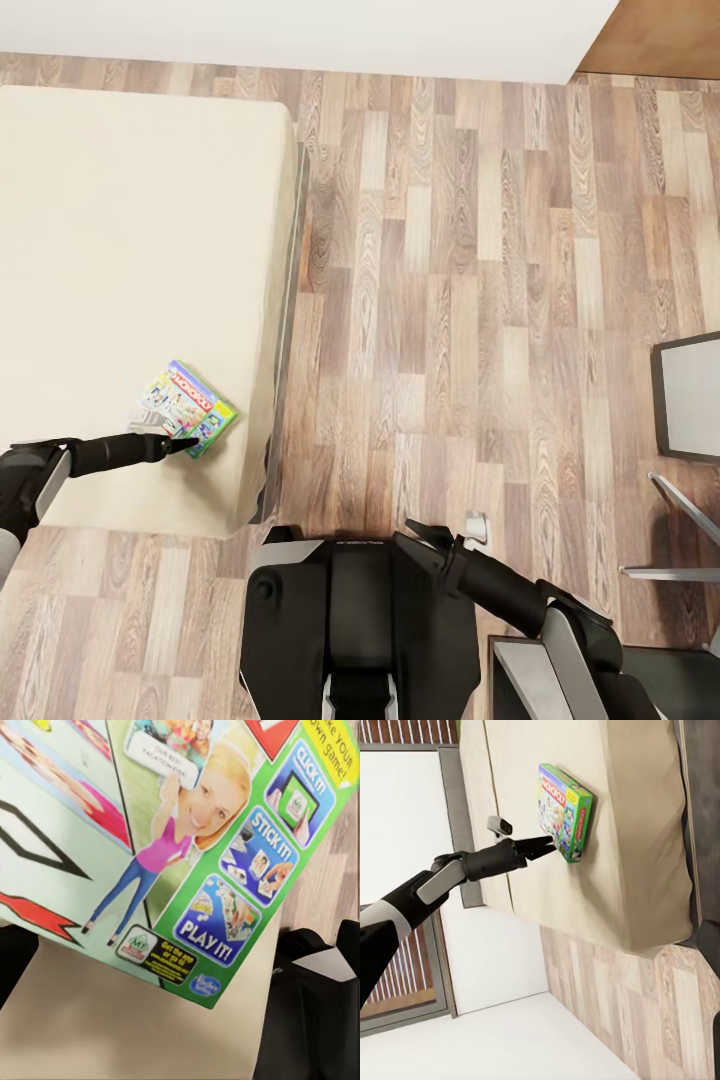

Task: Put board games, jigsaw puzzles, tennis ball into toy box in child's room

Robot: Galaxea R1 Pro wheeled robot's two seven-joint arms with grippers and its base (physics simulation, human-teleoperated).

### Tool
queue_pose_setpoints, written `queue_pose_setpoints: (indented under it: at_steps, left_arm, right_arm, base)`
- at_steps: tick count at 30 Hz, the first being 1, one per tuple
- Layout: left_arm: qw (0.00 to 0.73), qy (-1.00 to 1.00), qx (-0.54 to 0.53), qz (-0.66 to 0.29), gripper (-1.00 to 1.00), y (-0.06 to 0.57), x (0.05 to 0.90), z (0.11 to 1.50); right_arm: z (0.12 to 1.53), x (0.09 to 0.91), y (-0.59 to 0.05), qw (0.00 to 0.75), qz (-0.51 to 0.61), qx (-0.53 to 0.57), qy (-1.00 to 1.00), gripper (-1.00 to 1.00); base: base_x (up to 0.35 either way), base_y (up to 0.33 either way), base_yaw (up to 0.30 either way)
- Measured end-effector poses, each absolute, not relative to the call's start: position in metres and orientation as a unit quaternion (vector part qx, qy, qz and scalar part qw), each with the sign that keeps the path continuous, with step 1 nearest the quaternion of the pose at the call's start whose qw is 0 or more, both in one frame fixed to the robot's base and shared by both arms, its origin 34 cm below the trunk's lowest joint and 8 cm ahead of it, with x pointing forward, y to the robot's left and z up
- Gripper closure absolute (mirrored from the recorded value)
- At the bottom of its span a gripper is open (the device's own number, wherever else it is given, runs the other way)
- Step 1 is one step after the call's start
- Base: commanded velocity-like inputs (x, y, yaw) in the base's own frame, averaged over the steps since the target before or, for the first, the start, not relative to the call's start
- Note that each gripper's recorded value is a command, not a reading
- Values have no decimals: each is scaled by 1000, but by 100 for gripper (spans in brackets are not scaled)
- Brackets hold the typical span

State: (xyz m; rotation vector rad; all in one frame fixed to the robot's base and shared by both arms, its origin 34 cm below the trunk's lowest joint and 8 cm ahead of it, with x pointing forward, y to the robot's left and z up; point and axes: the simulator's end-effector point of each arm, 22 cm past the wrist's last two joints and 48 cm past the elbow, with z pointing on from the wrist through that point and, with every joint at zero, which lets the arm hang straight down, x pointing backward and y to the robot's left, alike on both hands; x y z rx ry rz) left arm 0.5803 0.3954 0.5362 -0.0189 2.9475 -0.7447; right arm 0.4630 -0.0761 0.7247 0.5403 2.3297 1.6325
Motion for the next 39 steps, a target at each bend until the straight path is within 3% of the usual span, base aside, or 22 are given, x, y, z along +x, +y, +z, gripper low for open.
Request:
queue_pose_setpoints:
  at_steps: [39]
  left_arm:
    - [65, 956, -47, -282, -100, 367, 593, 539]
  right_arm:
    - [725, 463, -76, 123, 561, 185, 798, -100]
  base:
    - [0, 0, 0]
